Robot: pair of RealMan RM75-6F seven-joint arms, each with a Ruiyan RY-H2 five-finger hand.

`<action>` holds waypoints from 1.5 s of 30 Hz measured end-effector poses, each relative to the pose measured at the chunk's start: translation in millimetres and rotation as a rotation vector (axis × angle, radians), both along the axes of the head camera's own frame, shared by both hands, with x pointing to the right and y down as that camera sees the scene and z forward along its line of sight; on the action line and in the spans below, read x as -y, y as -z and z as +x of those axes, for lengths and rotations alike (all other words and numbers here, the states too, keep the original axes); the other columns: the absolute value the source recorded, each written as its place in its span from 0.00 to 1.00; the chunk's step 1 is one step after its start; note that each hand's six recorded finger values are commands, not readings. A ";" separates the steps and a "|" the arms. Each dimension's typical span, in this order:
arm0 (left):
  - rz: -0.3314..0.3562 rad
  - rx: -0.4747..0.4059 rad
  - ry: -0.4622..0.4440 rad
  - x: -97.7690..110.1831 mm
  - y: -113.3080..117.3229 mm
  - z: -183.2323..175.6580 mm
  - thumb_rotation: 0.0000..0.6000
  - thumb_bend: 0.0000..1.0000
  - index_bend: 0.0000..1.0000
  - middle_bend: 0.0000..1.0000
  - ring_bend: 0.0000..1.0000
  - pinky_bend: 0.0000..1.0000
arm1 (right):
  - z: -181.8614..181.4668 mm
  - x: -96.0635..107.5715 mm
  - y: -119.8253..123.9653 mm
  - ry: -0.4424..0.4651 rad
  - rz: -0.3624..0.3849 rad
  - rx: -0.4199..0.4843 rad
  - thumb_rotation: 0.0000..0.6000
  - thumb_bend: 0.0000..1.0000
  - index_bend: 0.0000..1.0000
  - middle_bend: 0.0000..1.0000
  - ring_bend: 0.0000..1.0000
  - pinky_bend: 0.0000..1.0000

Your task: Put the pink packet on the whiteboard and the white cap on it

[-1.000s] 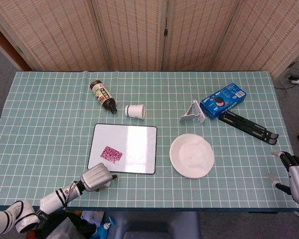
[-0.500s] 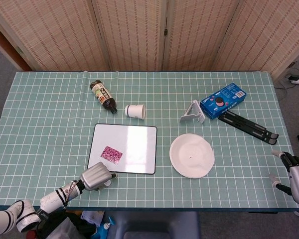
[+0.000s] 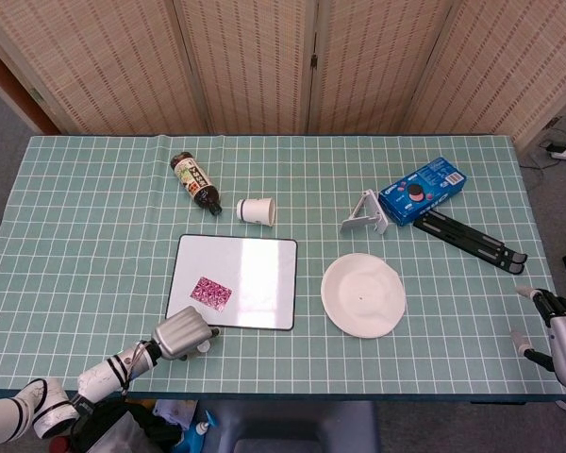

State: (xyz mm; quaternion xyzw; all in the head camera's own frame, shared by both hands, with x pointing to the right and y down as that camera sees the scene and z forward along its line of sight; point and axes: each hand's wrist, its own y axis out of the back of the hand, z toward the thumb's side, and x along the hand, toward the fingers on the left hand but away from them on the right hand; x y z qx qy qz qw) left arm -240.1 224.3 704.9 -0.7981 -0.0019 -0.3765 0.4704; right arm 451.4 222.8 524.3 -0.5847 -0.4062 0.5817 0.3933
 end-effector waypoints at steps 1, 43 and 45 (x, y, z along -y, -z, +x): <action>-0.001 0.001 0.000 -0.2 -0.4 0.0 1.00 0.24 0.47 1.00 1.00 1.00 | 0.1 -0.1 0.2 0.000 0.000 0.000 1.00 0.19 0.27 0.34 0.38 0.41; -0.043 0.038 0.263 92.8 -16.9 15.3 1.00 0.24 0.50 1.00 1.00 1.00 | 2.1 1.9 2.8 0.000 0.009 0.001 1.00 0.19 0.27 0.34 0.39 0.41; -0.050 0.038 0.272 95.5 -18.5 19.1 1.00 0.24 0.49 1.00 1.00 1.00 | 2.5 1.8 2.7 -0.001 0.009 0.001 1.00 0.19 0.27 0.34 0.39 0.41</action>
